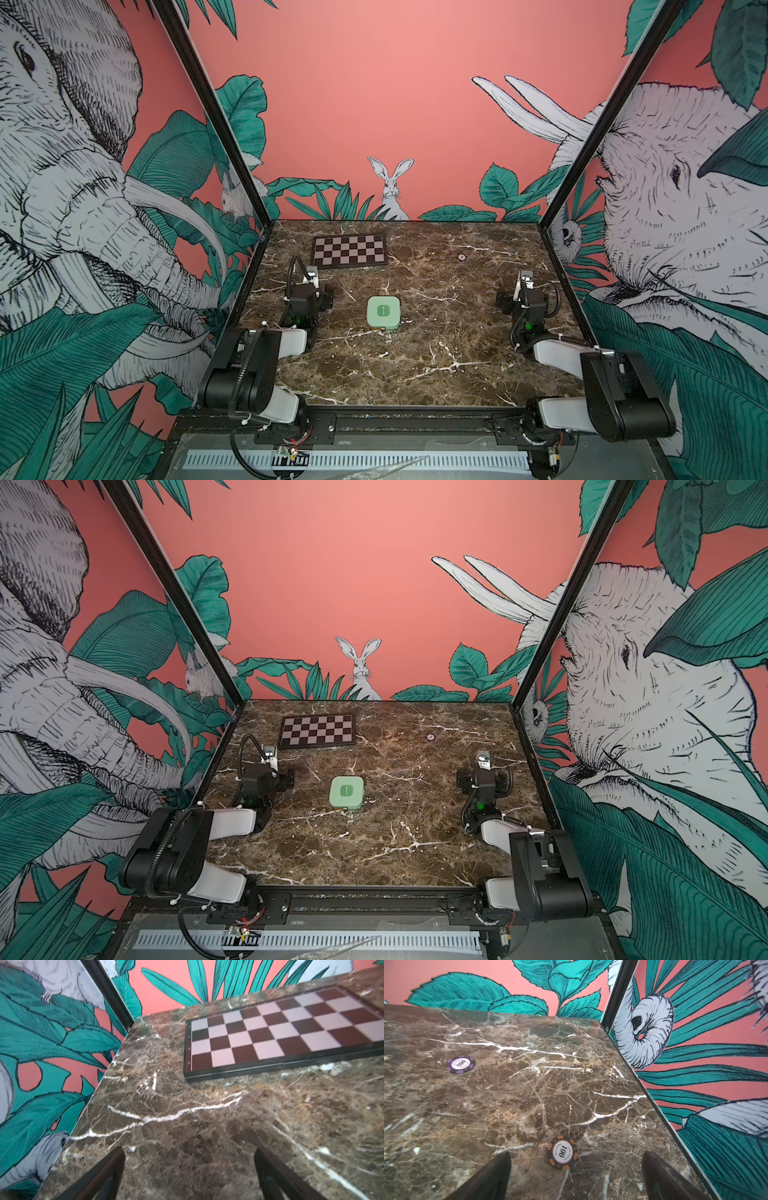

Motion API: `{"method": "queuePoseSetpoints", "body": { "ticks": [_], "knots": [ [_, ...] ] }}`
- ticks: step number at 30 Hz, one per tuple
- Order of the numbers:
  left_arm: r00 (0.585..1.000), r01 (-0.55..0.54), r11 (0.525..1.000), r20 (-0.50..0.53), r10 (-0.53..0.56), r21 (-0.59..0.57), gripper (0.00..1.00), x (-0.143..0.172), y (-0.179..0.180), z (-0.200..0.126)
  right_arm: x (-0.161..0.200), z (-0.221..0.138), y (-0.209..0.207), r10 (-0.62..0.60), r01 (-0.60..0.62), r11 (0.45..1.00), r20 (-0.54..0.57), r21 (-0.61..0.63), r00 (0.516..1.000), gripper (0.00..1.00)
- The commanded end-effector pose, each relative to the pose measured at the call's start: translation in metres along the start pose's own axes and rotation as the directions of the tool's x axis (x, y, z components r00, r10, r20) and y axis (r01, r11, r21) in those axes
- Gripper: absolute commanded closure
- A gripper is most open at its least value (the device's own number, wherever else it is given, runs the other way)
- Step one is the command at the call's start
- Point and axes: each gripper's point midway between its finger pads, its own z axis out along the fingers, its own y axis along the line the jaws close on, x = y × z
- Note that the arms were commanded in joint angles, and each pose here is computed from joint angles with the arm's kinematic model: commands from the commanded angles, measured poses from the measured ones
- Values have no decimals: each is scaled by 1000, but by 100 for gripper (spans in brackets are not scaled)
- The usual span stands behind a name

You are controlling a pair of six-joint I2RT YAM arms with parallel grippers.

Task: Organize nail clipper sets
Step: Reset both arms

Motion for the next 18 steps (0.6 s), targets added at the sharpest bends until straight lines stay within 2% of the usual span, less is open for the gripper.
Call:
{"method": "queuePoseSetpoints", "body": {
  "ticks": [1,2,6,8,10,13,15,18],
  "knots": [
    [999,8,999,41,-10,36,1,-13,-1,8,-12,2,8,3,-2,999,33,-46,999,1],
    [999,32,998,13,-33,46,1,-9,2,10,-13,2,6,-2,3,999,40,-33,999,1],
    [996,60,996,69,-64,58,1,-5,4,10,-6,12,15,-6,14,997,100,-81,995,0],
    [997,60,996,34,-62,67,1,-2,3,10,-1,16,21,-7,21,995,141,-99,990,1],
    [996,59,996,59,-62,63,1,-5,3,11,3,17,19,-11,19,996,98,-90,995,0],
    [998,59,996,31,-62,68,1,-2,3,11,1,23,14,2,3,998,87,-57,996,0],
    [997,57,997,39,-60,61,1,-2,4,12,4,28,9,7,-7,1000,33,-26,999,0],
    [998,58,996,32,-60,62,1,-2,4,12,4,29,7,22,-21,999,40,-34,999,1]
  ]
}}
